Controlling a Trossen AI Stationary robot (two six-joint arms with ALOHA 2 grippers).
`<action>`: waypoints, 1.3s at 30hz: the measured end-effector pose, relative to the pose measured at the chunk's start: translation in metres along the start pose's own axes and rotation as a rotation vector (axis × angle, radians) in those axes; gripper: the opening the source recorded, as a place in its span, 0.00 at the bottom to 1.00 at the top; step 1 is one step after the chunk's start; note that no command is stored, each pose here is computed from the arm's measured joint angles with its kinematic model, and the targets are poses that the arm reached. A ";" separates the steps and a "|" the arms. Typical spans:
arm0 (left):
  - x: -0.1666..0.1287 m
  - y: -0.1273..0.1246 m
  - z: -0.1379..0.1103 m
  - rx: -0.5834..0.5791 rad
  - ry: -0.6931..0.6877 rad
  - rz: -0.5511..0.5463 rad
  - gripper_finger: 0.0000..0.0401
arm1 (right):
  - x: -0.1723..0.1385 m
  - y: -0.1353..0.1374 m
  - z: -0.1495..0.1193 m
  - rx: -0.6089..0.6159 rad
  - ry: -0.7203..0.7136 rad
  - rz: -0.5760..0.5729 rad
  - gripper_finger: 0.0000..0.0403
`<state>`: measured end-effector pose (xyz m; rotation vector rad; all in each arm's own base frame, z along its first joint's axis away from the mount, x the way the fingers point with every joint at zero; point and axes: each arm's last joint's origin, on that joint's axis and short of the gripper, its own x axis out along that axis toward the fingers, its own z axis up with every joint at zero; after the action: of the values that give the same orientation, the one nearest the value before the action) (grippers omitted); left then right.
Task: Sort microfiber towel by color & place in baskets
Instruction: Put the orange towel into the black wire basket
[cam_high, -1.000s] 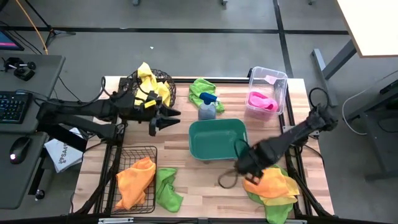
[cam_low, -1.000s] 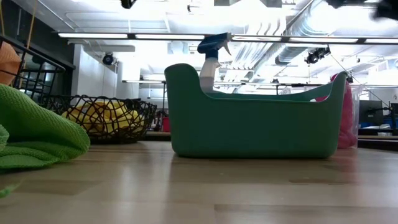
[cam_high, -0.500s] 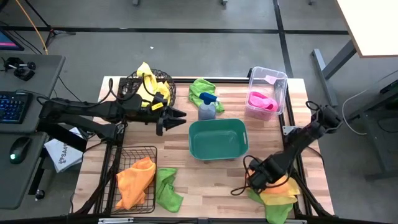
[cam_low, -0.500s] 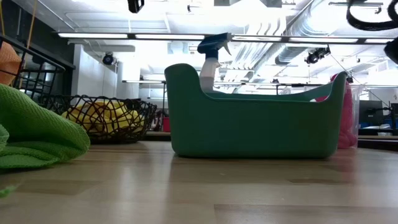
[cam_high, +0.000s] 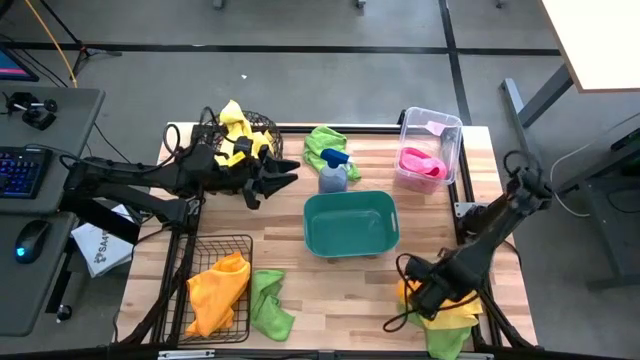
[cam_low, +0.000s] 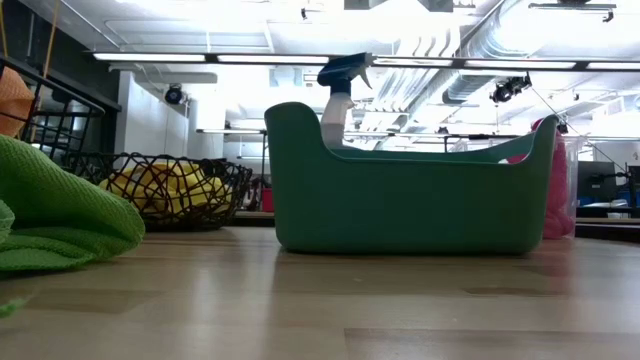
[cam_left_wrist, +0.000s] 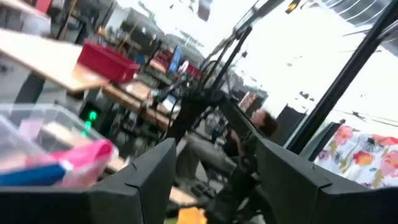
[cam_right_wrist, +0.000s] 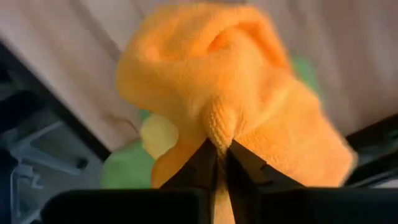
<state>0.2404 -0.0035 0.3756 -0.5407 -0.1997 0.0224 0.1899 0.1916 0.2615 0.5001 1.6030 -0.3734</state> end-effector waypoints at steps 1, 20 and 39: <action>0.000 0.000 0.001 0.011 -0.013 -0.005 0.53 | -0.016 -0.001 -0.002 -0.021 -0.036 0.006 0.03; -0.030 -0.017 0.024 0.117 -0.036 -0.167 0.53 | -0.187 -0.005 0.067 -0.293 -1.039 0.228 0.00; -0.061 -0.026 0.049 0.086 -0.159 -0.169 0.53 | -0.079 0.086 0.267 -0.657 -1.462 0.834 0.00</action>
<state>0.1699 -0.0053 0.4185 -0.4348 -0.3970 -0.0901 0.4655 0.1183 0.3198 0.2047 -0.0213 0.3959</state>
